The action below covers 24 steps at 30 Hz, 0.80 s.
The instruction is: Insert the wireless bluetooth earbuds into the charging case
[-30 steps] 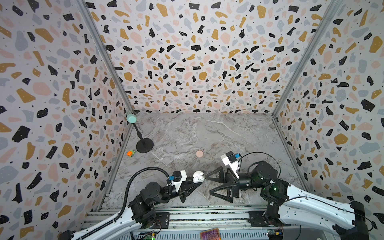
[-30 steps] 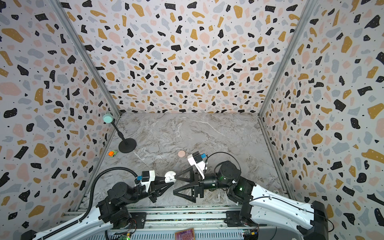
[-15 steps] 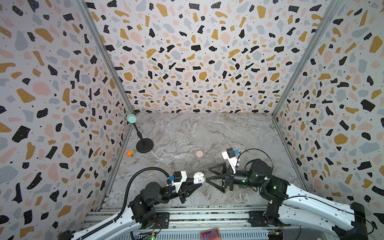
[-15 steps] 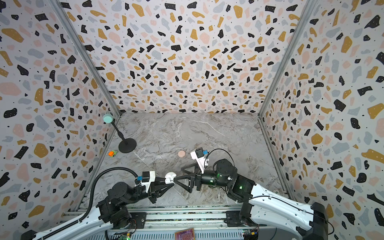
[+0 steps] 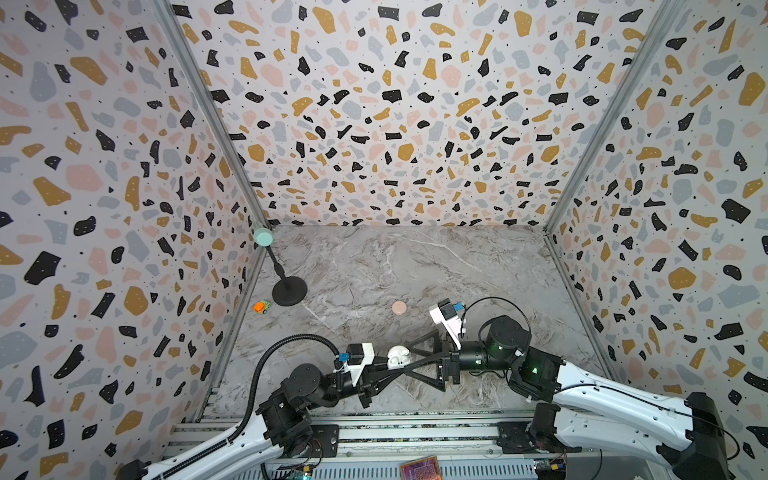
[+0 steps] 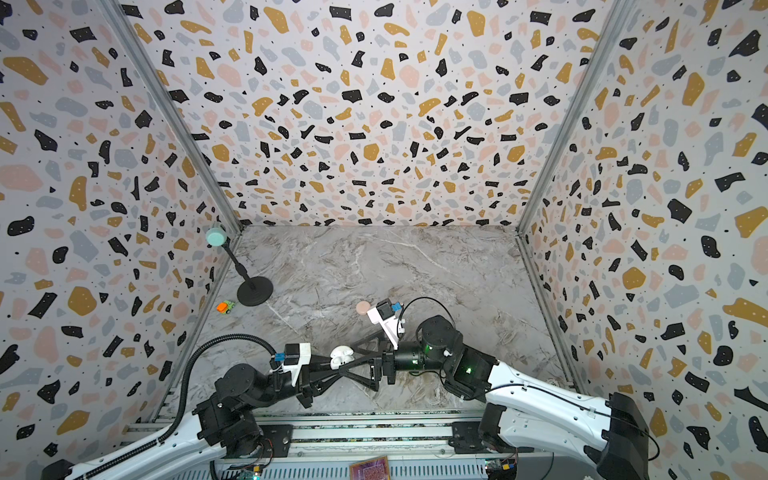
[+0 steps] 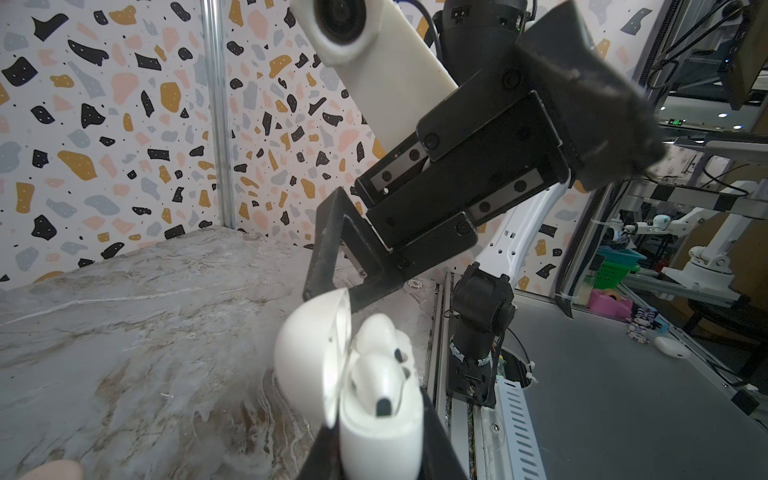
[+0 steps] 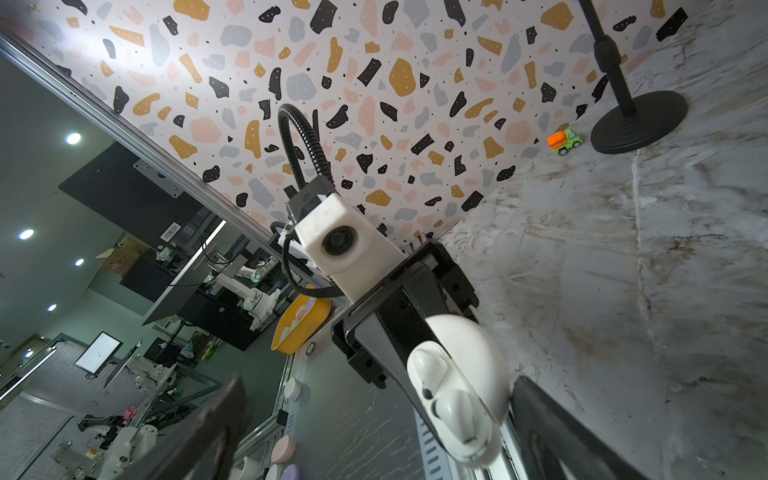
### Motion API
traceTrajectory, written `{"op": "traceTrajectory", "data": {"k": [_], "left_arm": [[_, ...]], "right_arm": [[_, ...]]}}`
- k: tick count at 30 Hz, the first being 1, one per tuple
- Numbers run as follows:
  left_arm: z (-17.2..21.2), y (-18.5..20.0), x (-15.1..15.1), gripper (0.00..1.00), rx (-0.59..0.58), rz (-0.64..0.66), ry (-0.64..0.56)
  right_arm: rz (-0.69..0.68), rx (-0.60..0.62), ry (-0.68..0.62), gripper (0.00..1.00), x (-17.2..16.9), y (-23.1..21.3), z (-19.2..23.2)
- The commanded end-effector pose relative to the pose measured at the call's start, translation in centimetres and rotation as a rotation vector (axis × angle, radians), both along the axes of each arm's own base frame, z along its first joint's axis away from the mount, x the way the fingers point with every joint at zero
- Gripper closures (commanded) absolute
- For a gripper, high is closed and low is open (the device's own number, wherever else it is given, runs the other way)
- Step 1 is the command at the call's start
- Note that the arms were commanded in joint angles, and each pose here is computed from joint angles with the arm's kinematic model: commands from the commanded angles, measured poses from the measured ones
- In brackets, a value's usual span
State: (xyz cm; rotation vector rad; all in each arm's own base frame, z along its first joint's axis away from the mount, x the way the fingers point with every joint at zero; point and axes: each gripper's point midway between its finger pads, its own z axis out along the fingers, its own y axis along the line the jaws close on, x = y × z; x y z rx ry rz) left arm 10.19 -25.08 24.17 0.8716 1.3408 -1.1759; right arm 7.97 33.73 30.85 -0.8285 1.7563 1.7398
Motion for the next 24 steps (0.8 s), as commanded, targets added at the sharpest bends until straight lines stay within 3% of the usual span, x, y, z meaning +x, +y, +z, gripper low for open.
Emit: {"op": "traceTrajectory", "data": {"k": [1,9,12,19,24], "left_arm": [[1.5,0.2,0.0,1.0,-0.043,0.004,-0.024],[1.3,0.2,0.3,1.0,-0.036,0.016,-0.017],[1.3,0.2,0.3,1.0,-0.035,0.016,-0.017],[1.3,0.2,0.5,1.0,-0.035,0.03,-0.012],[1.9,0.4,1.1,1.0,-0.057,0.059,0.017]], "right_arm": [[0.09,0.087,-0.041,0.01,-1.9,-0.4,2.5],[0.15,0.129,-0.074,0.02,-3.3,-1.0,3.5],[0.106,0.13,-0.093,0.02,-3.0,-1.5,4.1],[-0.267,0.072,-0.113,0.01,1.9,-5.0,5.2],[-0.574,-0.034,-0.093,0.0,6.0,-8.9,4.4]]}}
